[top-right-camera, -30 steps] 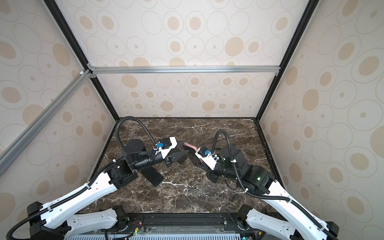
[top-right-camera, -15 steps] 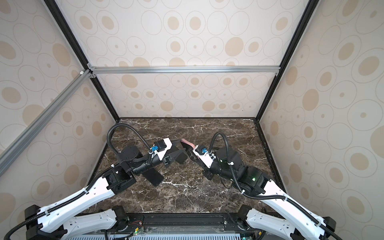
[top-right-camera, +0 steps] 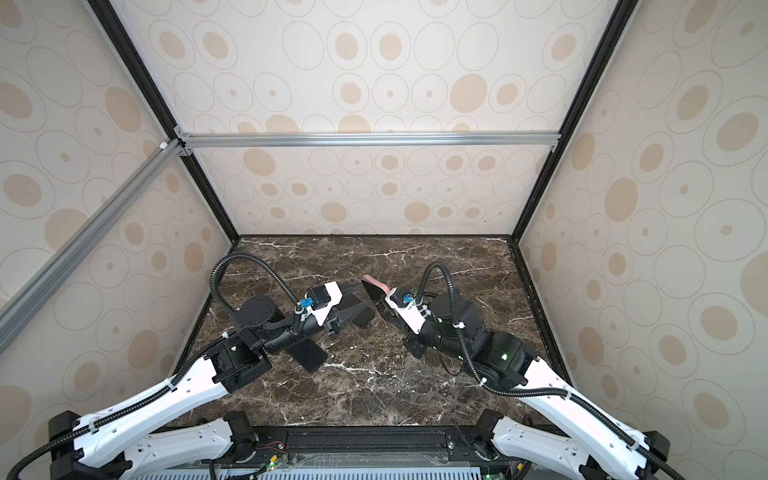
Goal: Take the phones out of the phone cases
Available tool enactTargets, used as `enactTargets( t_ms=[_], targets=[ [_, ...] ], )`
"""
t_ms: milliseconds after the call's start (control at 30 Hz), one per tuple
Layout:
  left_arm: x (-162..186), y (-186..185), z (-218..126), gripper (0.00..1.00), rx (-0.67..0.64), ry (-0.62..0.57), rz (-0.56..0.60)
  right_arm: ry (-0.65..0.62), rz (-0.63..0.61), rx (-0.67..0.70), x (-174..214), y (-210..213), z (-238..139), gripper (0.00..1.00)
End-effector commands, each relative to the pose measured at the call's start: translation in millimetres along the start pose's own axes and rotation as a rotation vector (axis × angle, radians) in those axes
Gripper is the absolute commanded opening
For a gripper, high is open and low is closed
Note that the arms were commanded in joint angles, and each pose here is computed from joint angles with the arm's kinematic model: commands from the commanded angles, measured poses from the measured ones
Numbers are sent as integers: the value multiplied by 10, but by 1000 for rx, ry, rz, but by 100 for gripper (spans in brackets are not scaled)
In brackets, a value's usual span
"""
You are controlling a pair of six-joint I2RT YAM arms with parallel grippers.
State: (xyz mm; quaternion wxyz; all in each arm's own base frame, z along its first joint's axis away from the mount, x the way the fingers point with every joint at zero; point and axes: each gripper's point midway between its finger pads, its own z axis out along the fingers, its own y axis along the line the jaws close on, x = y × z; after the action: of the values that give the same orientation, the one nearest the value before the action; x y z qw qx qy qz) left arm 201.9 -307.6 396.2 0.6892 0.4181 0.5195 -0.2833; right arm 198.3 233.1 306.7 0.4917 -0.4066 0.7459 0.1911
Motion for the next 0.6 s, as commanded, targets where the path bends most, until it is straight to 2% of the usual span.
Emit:
enactTargets(
  t_ms=[0, 567],
  targets=[
    [-206, 105, -90, 38, -61, -68, 21, -91, -9, -2, -234, -6, -70, 0],
    [-175, 81, -58, 36, -46, -56, 24, -117, -32, -50, -279, 78, -105, 0]
  ],
)
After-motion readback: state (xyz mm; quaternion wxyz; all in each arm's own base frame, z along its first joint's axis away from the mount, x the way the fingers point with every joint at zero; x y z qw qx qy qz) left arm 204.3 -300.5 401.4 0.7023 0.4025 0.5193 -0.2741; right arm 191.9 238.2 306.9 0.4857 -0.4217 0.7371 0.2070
